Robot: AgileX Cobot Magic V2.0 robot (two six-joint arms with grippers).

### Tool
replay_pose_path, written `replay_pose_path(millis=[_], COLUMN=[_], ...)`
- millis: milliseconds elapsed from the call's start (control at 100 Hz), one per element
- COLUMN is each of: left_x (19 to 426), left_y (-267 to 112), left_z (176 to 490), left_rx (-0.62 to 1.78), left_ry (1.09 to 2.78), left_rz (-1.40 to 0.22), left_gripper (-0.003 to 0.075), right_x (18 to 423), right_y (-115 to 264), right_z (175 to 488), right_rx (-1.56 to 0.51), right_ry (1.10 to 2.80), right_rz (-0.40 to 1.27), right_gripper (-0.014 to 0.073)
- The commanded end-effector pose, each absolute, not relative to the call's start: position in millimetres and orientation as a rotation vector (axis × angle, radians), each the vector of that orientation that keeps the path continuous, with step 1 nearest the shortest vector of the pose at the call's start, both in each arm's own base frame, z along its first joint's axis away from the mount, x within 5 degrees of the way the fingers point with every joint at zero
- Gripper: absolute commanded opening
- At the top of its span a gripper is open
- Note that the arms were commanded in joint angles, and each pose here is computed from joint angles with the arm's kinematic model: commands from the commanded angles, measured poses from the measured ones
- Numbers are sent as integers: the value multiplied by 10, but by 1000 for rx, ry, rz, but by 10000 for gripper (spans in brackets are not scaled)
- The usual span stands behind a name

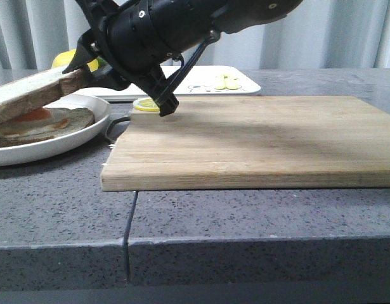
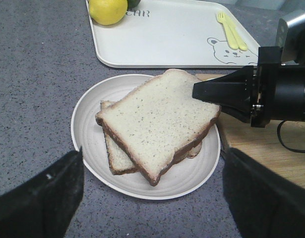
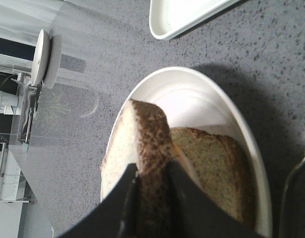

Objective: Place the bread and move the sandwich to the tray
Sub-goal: 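Lay the bread slice on top of the egg toast and release, then withdraw the right gripper away from the plate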

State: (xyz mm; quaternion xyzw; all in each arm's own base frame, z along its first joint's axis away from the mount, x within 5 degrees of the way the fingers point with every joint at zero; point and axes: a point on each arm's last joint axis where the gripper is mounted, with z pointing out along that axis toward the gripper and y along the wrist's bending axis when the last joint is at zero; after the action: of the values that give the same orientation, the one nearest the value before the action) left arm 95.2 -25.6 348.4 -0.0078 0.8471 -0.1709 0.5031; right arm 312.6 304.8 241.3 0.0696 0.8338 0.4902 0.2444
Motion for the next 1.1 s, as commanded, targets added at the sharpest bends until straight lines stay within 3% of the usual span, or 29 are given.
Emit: replay_pose_path(millis=[0, 250, 570, 810, 1090], left_x=[988, 988, 988, 988, 988], left_y=[-257, -257, -257, -257, -257], left_z=[3628, 3628, 3628, 3628, 3628], left_rx=[-47, -47, -47, -47, -47], left_ry=[1965, 1965, 1965, 1965, 1965], left_rz=[-438, -438, -438, -438, -438], left_gripper=[537, 537, 537, 537, 537], right_x=[3131, 3163, 3295, 3308, 3167], right_y=[3019, 2985, 2802, 2485, 1925], right_z=[2759, 2758, 2828, 3253, 3850], right_rx=[237, 250, 306, 237, -9], right_ry=[2176, 2172, 2131, 2009, 1857], right_rz=[1446, 1437, 1404, 1476, 1178], right_gripper=[242, 410, 430, 430, 430])
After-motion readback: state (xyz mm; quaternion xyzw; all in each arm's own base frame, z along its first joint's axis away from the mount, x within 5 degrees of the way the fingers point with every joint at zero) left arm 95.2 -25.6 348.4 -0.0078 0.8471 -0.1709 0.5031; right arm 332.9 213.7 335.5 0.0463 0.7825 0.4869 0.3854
